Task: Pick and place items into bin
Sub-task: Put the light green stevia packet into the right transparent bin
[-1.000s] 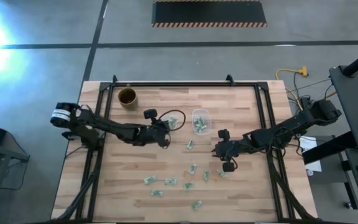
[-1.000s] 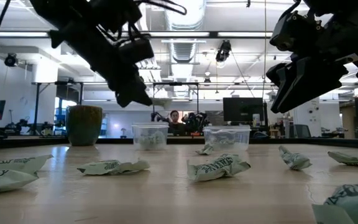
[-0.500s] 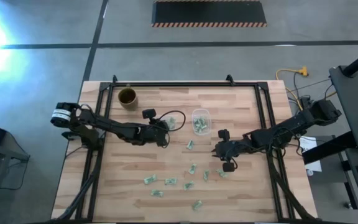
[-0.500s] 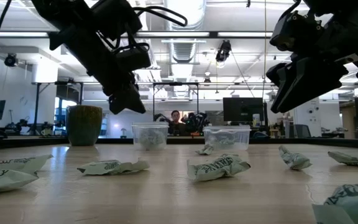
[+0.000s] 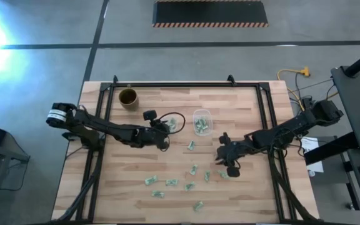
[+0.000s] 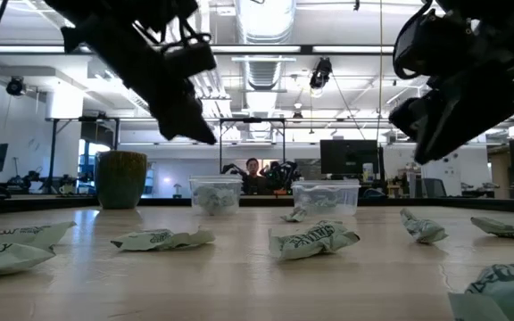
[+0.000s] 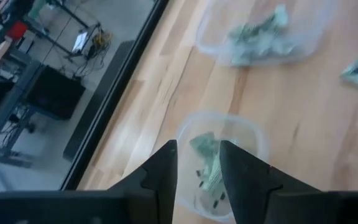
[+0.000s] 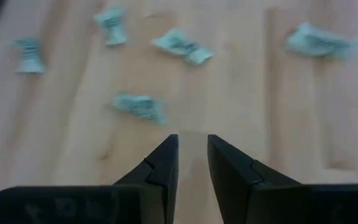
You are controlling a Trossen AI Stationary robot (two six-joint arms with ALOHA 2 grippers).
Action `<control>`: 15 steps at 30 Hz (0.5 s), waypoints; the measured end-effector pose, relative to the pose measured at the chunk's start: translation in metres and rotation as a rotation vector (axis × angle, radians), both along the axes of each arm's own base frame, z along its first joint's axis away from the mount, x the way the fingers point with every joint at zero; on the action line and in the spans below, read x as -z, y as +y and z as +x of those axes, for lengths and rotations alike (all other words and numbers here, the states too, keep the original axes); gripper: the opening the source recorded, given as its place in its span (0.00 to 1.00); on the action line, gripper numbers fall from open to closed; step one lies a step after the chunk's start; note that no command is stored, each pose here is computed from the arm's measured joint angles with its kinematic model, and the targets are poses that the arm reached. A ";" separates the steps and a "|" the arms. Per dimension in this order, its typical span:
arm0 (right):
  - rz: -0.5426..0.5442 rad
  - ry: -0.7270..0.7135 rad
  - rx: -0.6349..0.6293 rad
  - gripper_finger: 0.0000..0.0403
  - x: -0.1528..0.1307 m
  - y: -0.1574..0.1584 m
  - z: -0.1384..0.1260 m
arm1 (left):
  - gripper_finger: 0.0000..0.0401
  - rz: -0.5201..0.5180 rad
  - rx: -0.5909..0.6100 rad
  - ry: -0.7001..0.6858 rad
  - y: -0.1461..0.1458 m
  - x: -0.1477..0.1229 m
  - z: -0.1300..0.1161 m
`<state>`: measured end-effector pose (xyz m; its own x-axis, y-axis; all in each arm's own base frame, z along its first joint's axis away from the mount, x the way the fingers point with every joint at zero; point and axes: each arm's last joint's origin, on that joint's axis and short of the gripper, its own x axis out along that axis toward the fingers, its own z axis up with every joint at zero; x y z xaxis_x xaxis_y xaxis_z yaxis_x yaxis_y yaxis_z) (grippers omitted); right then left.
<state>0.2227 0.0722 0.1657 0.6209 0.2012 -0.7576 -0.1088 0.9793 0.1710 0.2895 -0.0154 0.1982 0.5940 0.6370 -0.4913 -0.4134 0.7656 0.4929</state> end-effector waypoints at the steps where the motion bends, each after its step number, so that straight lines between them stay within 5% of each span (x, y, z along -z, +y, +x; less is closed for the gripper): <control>1: 0.032 0.015 -0.007 0.20 0.000 0.001 -0.001 | 0.26 -0.001 0.008 -0.008 -0.002 -0.003 -0.001; 15: 0.204 0.176 0.056 0.24 0.005 0.025 -0.016 | 0.26 -0.037 0.011 -0.063 -0.015 -0.001 -0.016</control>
<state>0.2066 0.0971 0.1611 0.4977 0.3295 -0.8023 -0.0061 0.9263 0.3766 0.2733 -0.0306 0.1996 0.6314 0.6125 -0.4756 -0.4339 0.7874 0.4379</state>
